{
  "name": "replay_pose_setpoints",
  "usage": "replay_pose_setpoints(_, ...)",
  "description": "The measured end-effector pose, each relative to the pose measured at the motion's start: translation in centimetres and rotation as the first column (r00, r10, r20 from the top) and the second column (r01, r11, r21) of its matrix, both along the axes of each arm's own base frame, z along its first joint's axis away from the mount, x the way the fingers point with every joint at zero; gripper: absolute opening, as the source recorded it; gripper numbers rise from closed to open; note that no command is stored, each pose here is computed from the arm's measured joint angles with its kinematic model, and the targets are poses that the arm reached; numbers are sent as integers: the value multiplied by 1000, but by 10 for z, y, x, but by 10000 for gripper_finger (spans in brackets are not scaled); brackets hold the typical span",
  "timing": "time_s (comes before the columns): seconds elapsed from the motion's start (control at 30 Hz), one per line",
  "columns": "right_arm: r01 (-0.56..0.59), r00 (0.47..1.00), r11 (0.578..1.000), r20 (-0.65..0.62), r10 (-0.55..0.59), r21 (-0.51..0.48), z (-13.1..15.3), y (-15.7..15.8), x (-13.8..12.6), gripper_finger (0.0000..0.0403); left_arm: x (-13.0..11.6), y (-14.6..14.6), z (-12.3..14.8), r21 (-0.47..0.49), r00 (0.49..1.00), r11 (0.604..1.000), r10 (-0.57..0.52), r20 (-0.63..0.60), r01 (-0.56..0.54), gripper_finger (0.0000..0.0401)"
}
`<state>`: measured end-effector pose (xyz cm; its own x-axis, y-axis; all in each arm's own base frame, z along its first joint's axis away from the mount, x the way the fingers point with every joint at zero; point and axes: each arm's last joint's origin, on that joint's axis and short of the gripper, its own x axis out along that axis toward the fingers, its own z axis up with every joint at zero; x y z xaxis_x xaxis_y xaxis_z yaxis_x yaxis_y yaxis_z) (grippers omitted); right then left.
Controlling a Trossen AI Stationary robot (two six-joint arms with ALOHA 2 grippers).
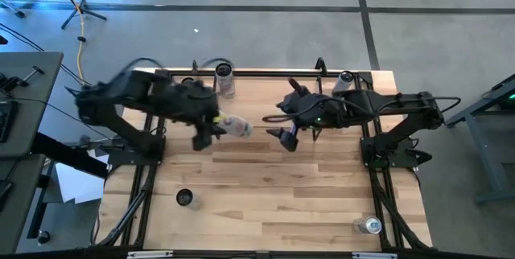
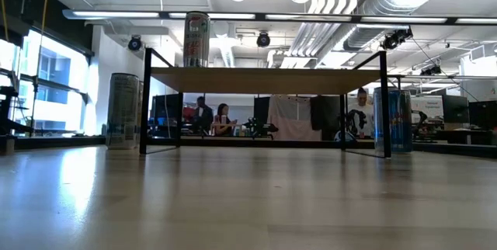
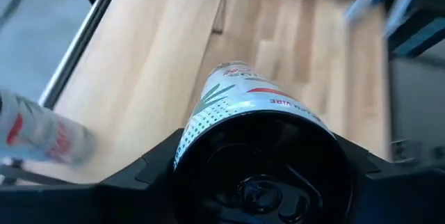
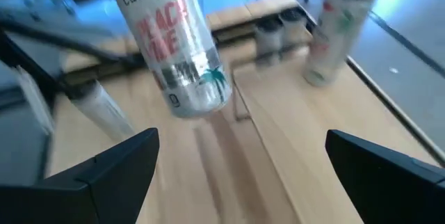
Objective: Place canned beverage on shelf
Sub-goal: Put the white pink soda can on the shelf aligned with the other white pink soda can
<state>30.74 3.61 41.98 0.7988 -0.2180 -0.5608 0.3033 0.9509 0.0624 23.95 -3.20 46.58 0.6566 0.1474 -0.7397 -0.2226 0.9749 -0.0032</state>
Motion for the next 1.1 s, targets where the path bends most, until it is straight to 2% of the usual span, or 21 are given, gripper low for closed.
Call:
replay_pose_setpoints(0.17, 40, 983, 993, -176, -60, -114, -7, -13, -19, 398, 39, 3, -27, 115, 978, 992, -32, -207, 57, 221)
replay_pose_setpoints(0.3, 13, 984, 984, -172, -44, -179, 4, -25, -34, 398, 66, 11, -37, 191, 958, 976, -51, -281, 108, 222)
replay_pose_setpoints(0.43, -12, 991, 978, -131, -15, -208, 19, -42, -51, 398, 88, 29, -44, 214, 945, 973, -14, -327, 88, 223)
replay_pose_setpoints(0.53, -27, 997, 983, -80, 13, -182, 30, -57, -65, 398, 91, 43, -40, 176, 945, 983, 2, -328, 59, 223)
replay_pose_setpoints(0.63, -29, 999, 991, -36, 24, -133, 38, -68, -79, 398, 91, 55, -31, 91, 961, 994, -27, -276, 55, 224)
replay_pose_setpoints(0.77, 13, 1000, 998, 11, -12, -61, 43, -75, -89, 398, 82, 70, -23, 55, 968, 998, -24, -250, 39, 224)
replay_pose_setpoints(0.87, 61, 998, 997, 30, -60, -48, 42, -78, -83, 398, 77, 84, -21, 52, 969, 999, 8, -248, 5, 224)
replay_pose_setpoints(1.1, 85, 996, 996, 12, -85, -19, 28, -84, -51, 398, 76, 103, -23, 1, 969, 1000, 27, -245, -27, 225)
